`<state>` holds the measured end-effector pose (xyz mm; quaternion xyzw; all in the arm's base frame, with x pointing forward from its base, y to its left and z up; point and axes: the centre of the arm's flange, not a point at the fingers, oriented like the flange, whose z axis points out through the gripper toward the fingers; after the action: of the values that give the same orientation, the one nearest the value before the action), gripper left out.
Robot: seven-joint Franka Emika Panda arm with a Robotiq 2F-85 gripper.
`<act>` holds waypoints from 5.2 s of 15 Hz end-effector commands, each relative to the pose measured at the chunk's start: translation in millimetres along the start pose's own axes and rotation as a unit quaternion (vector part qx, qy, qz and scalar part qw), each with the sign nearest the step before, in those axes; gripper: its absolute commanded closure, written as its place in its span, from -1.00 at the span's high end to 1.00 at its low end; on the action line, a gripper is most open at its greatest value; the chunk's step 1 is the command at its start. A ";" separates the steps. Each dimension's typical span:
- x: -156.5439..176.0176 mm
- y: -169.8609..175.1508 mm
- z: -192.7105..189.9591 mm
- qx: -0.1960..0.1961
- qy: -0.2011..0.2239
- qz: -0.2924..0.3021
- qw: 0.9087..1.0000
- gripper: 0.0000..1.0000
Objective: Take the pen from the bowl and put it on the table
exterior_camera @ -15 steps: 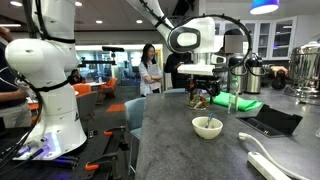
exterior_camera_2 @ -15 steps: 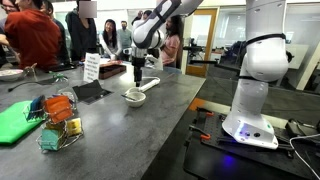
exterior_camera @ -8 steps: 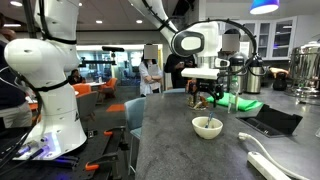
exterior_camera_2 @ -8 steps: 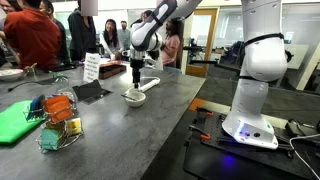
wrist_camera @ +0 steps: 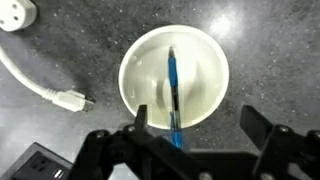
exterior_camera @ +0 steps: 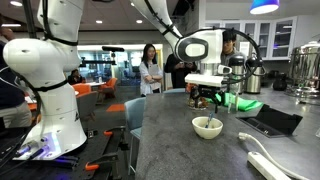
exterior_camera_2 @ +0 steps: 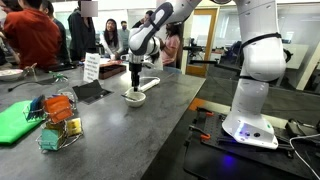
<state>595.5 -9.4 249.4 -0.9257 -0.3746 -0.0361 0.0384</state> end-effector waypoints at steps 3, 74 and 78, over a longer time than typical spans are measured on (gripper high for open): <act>14.4 40.6 23.6 -0.002 0.003 -0.028 1.000 0.53; -0.6 0.0 71.3 -0.058 0.034 0.001 0.998 -0.93; 7.1 -16.8 48.6 -0.066 0.012 -0.009 0.998 -0.93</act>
<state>601.7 2.9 181.5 -0.9209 -0.3804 -0.0852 -0.0022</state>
